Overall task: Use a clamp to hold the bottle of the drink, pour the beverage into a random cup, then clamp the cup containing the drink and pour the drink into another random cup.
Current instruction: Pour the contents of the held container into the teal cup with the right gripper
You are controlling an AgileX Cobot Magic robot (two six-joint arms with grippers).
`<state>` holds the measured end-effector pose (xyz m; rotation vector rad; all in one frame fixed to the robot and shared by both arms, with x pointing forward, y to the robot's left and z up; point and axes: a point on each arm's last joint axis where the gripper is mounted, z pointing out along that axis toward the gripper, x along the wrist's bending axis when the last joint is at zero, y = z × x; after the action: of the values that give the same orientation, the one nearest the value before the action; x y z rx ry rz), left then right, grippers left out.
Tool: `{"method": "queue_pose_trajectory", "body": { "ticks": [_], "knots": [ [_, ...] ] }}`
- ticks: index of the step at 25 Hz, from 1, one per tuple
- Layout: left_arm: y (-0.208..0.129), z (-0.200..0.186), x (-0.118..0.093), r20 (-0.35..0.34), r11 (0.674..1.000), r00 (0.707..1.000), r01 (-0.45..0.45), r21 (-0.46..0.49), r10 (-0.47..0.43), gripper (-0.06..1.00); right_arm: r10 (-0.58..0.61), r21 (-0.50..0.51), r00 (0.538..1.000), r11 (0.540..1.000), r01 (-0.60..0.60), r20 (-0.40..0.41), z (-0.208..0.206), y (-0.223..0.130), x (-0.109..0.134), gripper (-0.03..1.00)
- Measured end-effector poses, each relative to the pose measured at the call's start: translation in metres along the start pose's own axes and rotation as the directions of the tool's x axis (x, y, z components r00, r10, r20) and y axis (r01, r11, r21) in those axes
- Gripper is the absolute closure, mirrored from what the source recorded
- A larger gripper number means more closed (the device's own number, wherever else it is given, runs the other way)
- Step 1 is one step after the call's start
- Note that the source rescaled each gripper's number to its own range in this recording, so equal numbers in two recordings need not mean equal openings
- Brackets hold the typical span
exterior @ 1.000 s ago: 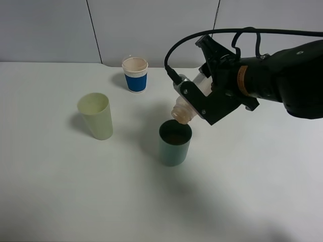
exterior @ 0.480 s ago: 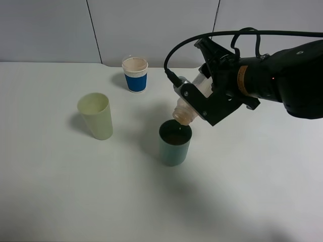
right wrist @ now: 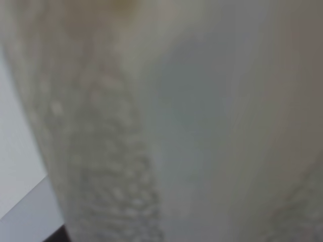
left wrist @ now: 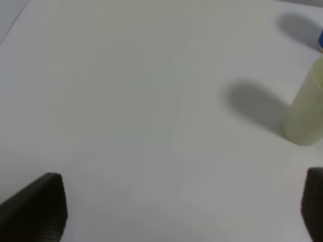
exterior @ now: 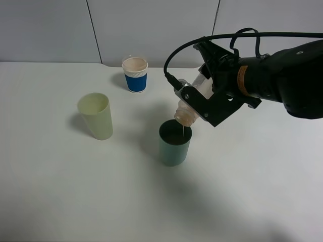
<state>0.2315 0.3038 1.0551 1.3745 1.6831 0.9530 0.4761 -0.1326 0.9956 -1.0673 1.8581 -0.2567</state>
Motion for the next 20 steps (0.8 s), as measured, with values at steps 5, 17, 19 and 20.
{"method": "queue_pose_trajectory", "body": {
  "ticks": [5, 17, 19, 20],
  "knots": [
    [0.0, 0.0, 0.0, 0.0, 1.0, 1.0, 0.0, 0.0, 0.0, 0.15, 0.0, 0.001, 1.0, 1.0, 0.0, 0.0, 0.0, 0.0, 0.0, 0.97],
    [0.0, 0.0, 0.0, 0.0, 1.0, 1.0, 0.0, 0.0, 0.0, 0.15, 0.018, 0.02, 0.999, 1.0, -0.019, 0.044, -0.001, -0.008, -0.015, 0.97],
    [0.0, 0.0, 0.0, 0.0, 1.0, 1.0, 0.0, 0.0, 0.0, 0.15, 0.018, 0.017, 0.999, 1.0, -0.018, 0.046, -0.001, -0.008, -0.016, 0.97],
    [0.0, 0.0, 0.0, 0.0, 1.0, 1.0, 0.0, 0.0, 0.0, 0.15, 0.018, 0.017, 0.999, 1.0, -0.018, 0.046, -0.001, -0.008, -0.016, 0.97]
  ]
}}
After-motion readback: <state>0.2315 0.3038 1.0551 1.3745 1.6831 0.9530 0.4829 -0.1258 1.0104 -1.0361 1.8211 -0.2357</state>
